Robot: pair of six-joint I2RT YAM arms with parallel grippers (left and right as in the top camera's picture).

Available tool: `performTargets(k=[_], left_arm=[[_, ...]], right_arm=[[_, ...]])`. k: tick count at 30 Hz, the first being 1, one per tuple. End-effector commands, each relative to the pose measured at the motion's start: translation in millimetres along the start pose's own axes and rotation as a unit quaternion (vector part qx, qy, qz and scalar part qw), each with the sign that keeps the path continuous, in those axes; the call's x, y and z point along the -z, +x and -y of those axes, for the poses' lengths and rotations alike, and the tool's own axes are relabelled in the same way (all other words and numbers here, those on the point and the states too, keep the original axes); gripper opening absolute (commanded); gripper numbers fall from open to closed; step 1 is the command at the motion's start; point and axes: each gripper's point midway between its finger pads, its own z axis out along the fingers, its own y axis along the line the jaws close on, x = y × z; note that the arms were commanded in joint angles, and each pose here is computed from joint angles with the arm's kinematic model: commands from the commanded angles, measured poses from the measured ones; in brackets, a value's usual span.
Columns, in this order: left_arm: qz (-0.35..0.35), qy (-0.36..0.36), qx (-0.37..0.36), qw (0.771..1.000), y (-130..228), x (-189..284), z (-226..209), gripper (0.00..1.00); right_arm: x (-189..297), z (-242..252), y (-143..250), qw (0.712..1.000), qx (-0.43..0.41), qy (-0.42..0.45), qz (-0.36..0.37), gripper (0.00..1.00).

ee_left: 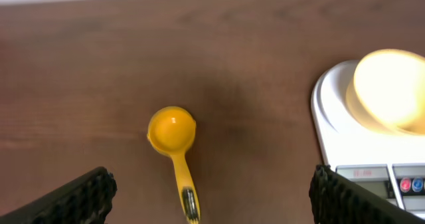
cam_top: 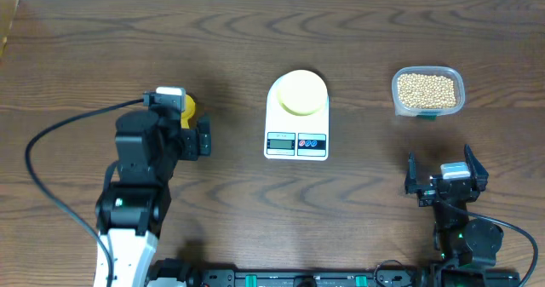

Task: Scoop item into bowl and weigh 50g on scale
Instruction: 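Move the left gripper over the yellow scoop handle and lower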

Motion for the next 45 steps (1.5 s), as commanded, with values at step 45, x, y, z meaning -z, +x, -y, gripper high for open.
performTargets(k=[45], left_arm=[[-0.249,-0.064,0.094,0.962,3,-109,-76,0.67]], right_arm=[[0,-2,0,1.000,-0.006,-0.005,0.002,0.99]])
